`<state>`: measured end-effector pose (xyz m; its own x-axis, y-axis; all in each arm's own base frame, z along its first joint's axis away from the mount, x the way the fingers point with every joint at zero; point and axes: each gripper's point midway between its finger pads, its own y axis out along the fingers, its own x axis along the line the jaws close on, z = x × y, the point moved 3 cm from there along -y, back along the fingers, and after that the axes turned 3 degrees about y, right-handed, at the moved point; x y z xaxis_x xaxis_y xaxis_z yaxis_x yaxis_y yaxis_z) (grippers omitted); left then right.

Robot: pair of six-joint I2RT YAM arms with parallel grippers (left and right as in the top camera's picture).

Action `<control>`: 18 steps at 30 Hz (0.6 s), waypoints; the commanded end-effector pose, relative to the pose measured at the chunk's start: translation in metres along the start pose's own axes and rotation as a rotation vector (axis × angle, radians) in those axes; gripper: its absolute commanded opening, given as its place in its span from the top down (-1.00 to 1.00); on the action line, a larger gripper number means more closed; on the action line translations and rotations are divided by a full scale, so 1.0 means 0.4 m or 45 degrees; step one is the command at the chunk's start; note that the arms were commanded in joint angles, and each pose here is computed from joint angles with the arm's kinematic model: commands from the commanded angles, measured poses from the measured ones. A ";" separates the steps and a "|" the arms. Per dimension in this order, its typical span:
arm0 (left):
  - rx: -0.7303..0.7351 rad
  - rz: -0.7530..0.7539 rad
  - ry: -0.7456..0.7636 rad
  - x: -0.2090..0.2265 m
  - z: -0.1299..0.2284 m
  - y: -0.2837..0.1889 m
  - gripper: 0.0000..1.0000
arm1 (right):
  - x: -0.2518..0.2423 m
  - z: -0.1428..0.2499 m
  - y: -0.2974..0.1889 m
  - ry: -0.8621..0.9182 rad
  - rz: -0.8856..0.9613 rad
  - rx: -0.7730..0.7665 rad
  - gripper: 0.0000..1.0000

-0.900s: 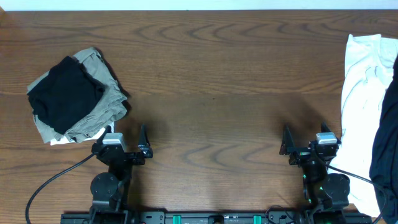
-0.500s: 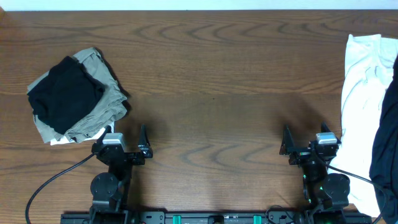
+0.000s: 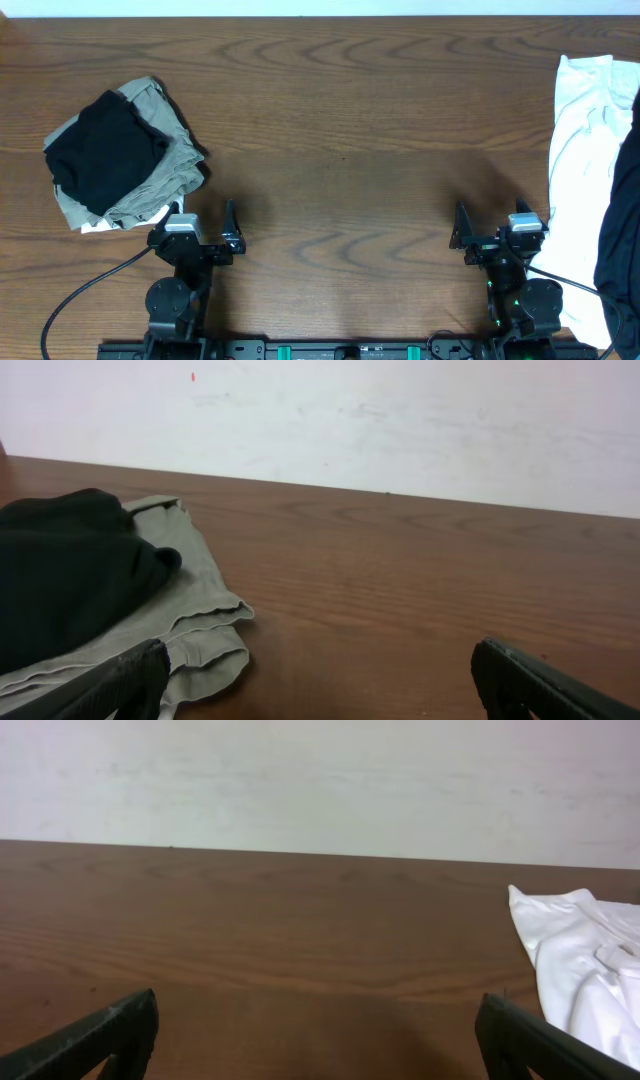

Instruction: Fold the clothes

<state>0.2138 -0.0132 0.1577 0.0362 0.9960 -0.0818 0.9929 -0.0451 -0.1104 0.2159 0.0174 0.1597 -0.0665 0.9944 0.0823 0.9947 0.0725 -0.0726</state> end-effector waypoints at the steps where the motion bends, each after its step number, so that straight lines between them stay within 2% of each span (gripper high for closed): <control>1: 0.048 -0.036 0.020 0.012 0.038 0.005 -0.96 | -0.005 0.001 -0.001 -0.022 0.010 0.000 -0.99; 18: 0.048 -0.036 0.020 0.012 0.038 0.005 -0.96 | -0.005 0.001 -0.001 -0.022 0.010 0.000 -0.98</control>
<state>0.2138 -0.0133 0.1579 0.0362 0.9960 -0.0818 0.9929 -0.0451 -0.1096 0.2159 0.0174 0.1597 -0.0665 0.9944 0.0823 0.9947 0.0725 -0.0726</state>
